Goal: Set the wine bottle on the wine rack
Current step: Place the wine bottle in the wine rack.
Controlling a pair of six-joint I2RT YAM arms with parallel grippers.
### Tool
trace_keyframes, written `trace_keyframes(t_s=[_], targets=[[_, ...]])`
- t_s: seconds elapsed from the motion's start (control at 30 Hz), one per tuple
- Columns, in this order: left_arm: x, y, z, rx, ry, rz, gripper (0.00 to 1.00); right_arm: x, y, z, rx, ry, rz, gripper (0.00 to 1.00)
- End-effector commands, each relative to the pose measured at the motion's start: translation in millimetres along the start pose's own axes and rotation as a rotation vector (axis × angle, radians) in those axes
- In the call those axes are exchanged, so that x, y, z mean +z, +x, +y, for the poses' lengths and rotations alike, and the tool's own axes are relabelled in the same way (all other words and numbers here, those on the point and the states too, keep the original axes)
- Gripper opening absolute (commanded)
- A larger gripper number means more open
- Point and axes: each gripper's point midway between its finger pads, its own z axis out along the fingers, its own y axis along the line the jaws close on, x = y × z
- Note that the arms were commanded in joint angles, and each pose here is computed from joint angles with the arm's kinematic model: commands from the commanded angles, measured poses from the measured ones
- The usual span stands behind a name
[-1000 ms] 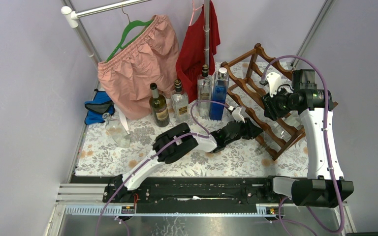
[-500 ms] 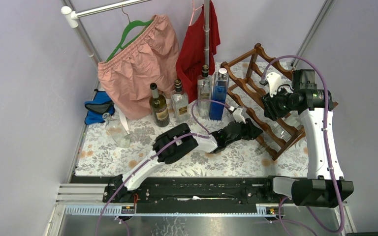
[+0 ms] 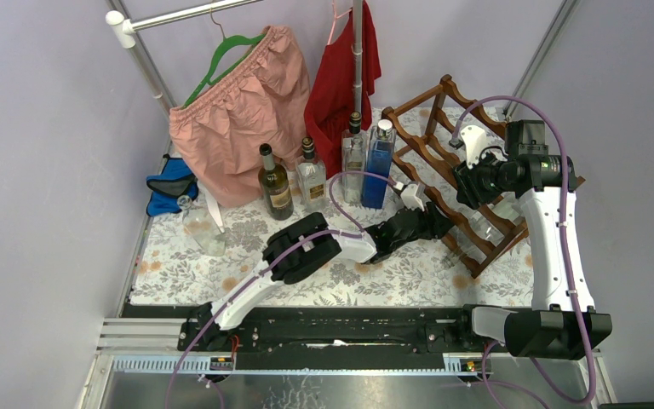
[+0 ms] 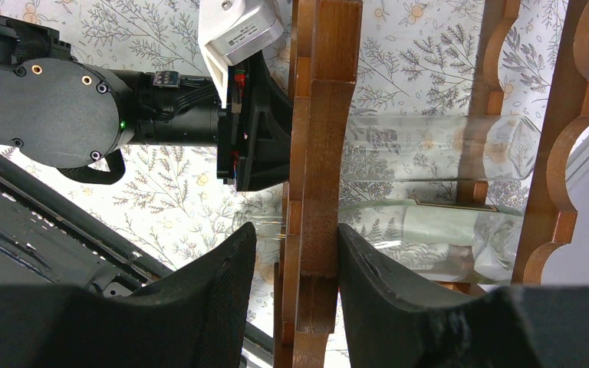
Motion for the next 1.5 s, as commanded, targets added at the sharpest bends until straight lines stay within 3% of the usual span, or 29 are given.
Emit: trace_keyframes(t_s=[0.0, 1.47], targets=[[-1.6, -3.5, 24.0, 0.041, -0.093, 0.012, 0.57, -3.6, -4.1, 7.6, -0.016, -0.027, -0.02, 0.49], [-36.2, -2.2, 17.1, 0.088, -0.115, 0.003, 0.61, 1.4, 1.5, 7.6, -0.018, -0.033, -0.003, 0.49]])
